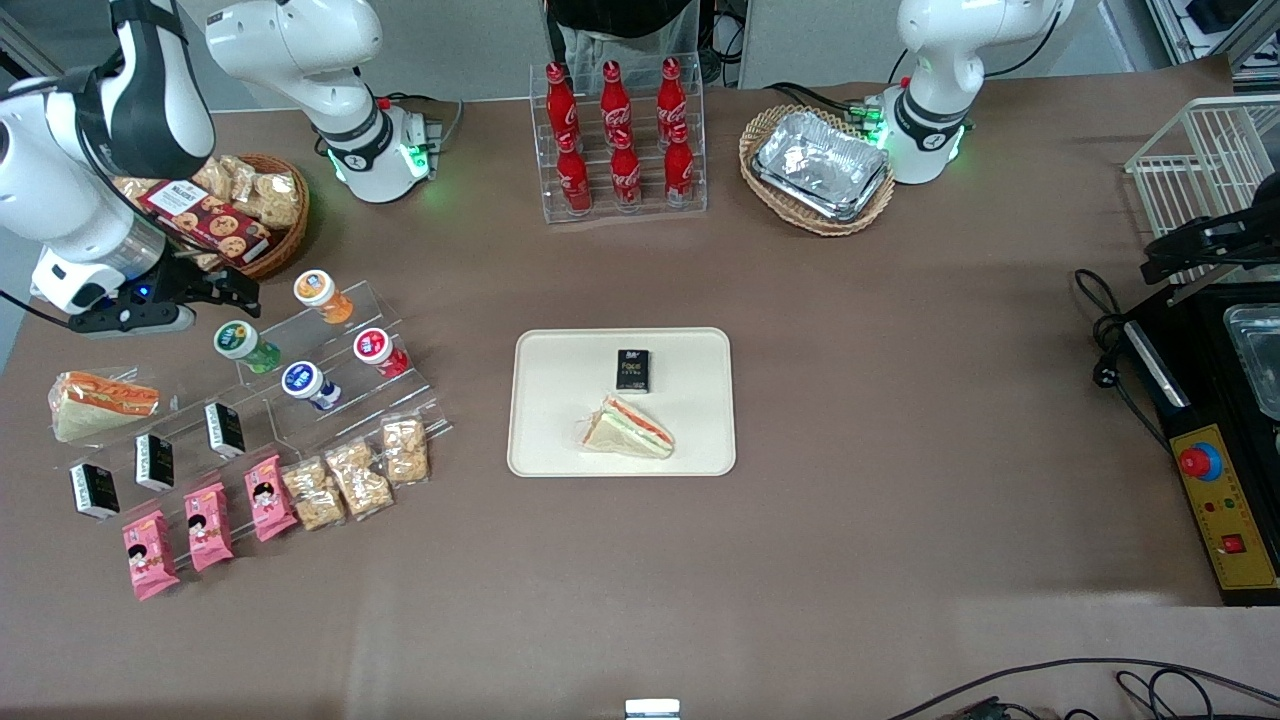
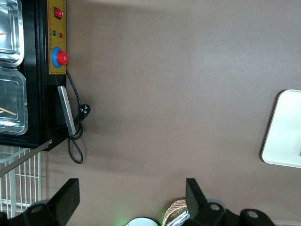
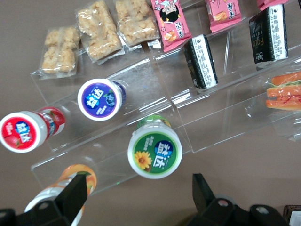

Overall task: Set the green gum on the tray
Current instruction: 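Lower the right gripper around the green-lidded gum tub and close it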

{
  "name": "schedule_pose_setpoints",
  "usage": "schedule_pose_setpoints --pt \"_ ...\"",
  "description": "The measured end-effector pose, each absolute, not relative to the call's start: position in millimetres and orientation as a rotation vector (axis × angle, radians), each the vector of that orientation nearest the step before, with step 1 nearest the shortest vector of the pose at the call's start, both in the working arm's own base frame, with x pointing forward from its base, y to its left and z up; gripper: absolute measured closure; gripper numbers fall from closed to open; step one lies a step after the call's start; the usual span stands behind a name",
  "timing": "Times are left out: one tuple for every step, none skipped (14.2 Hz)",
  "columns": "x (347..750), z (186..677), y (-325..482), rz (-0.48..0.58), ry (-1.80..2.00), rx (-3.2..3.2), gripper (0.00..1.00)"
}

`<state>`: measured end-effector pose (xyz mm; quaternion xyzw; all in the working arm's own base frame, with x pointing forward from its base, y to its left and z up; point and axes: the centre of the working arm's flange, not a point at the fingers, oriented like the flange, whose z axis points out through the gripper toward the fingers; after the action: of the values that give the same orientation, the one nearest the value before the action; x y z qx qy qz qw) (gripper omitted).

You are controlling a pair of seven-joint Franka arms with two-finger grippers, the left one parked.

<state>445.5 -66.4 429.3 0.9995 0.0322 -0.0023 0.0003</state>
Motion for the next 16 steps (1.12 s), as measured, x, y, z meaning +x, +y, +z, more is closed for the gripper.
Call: schedule_pose_setpoints --pt "447.3 424.2 -67.5 -0.009 0.097 3.137 0.0" --pt "448.9 420.0 -68.4 -0.014 0.094 3.136 0.0" --pt "449.8 416.7 -68.9 -0.021 0.092 3.134 0.0" --pt "450.8 414.0 -69.2 -0.023 0.09 3.133 0.0" --pt "451.8 411.6 -69.6 -0.021 0.089 3.132 0.0" --pt "452.6 408.9 -71.5 -0.018 0.082 3.131 0.0" --pt "453.1 405.2 -75.0 -0.016 0.07 3.13 0.0" --pt "453.6 400.8 -78.5 -0.016 0.058 3.128 0.0" --pt "454.1 396.4 -81.0 -0.018 0.05 3.127 0.0" --pt "455.1 392.1 -82.1 -0.02 0.046 3.125 0.0" --pt "456.5 388.0 -82.3 -0.022 0.046 3.123 0.0" --pt "457.9 384.6 -82.3 -0.023 0.046 3.121 0.0" --pt "459.2 381.7 -82.3 -0.022 0.046 3.119 0.0" --pt "460.6 379.7 -82.4 -0.016 0.047 3.118 0.0" --pt "461.6 378.2 -82.4 -0.012 0.047 3.116 0.0" --pt "462.8 376.9 -82.5 -0.005 0.047 3.115 0.0"
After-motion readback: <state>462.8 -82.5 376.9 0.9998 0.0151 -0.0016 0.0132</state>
